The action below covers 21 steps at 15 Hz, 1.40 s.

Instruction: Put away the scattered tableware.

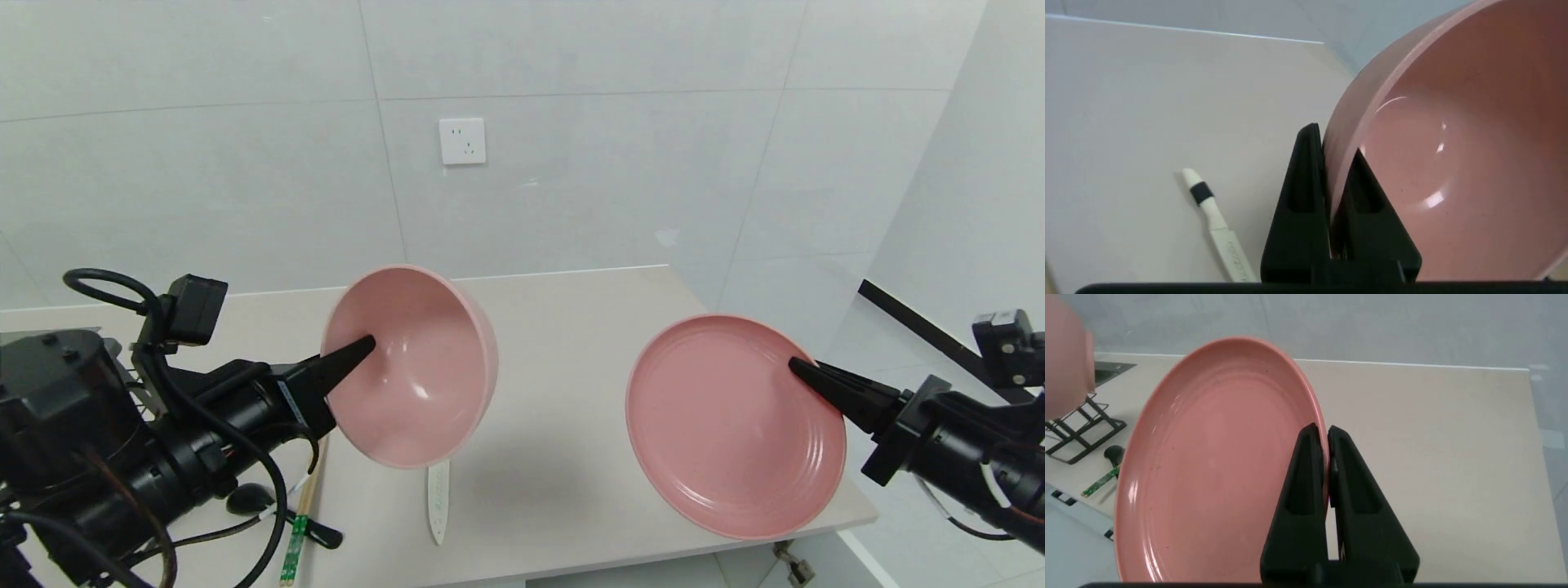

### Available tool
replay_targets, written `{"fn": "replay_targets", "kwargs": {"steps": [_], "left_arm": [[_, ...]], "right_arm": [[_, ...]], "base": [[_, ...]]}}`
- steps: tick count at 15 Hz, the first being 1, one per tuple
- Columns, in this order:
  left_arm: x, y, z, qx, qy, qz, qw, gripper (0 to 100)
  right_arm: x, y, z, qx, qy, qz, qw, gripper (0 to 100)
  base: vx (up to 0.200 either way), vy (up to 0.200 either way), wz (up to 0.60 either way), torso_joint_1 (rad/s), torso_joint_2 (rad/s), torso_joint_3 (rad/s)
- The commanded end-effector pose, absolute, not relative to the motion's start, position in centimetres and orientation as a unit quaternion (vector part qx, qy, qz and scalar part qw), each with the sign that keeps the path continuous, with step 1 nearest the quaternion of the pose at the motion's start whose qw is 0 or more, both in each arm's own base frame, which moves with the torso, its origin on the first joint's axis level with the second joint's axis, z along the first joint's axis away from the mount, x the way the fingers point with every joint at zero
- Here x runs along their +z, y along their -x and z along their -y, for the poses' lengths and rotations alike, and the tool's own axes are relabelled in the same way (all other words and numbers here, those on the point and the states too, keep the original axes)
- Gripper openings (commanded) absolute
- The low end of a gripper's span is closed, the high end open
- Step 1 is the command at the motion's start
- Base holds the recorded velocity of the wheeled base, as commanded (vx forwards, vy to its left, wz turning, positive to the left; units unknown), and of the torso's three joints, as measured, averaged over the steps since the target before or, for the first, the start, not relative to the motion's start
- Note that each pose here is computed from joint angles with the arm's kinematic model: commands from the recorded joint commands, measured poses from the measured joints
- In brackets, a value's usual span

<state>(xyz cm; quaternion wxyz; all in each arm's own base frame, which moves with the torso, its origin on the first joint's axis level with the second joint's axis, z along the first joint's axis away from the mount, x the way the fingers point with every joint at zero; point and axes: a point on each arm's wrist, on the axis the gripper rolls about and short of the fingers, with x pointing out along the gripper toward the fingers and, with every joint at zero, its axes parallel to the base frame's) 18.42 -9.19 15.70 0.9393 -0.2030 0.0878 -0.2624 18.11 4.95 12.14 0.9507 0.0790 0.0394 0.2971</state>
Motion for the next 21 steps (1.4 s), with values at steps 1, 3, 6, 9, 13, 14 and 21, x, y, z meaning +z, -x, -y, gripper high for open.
{"fn": "replay_targets", "kwargs": {"steps": [1, 3, 6, 9, 13, 14, 21], "left_arm": [[16.2, -17.1, 8.8, -0.29, 0.23, -0.082, 0.925, 0], [16.5, -16.9, 8.5, -0.289, 0.233, -0.076, 0.925, 0], [15.6, -16.9, 9.2, -0.296, 0.229, -0.104, 0.921, 0], [14.0, -15.7, 9.6, -0.302, 0.204, -0.133, 0.922, 0], [13.3, -16.1, 9.6, -0.225, 0.149, -0.122, 0.955, 0], [12.4, -16.2, 9.2, -0.203, 0.129, -0.135, 0.961, 0], [11.0, -17.0, 9.5, -0.182, 0.094, -0.128, 0.97, 0]], "right_arm": [[11.8, -18.6, -5.0, 0.296, -0.079, -0.044, 0.951, 0], [11.8, -18.7, -5.1, 0.297, -0.08, -0.043, 0.951, 0], [12.1, -18.8, -5.3, 0.302, -0.078, -0.035, 0.95, 0], [11.9, -18.6, -5.6, 0.309, -0.077, -0.039, 0.947, 0], [11.9, -18.7, -5.6, 0.293, -0.074, -0.038, 0.952, 0], [11.5, -19.3, -5.7, 0.275, -0.077, -0.046, 0.957, 0], [11.2, -19.5, -7.7, 0.314, -0.071, -0.053, 0.945, 0]], "base": [[0.0, 0.0, 0.0, 0.0, 0.0, 0.0], [0.0, 0.0, 0.0, 0.0, 0.0, 0.0], [0.0, 0.0, 0.0, 0.0, 0.0, 0.0], [0.0, 0.0, 0.0, 0.0, 0.0, 0.0], [0.0, 0.0, 0.0, 0.0, 0.0, 0.0], [0.0, 0.0, 0.0, 0.0, 0.0, 0.0], [-0.029, 0.0, 0.0, 0.0, 0.0, 0.0]]}}
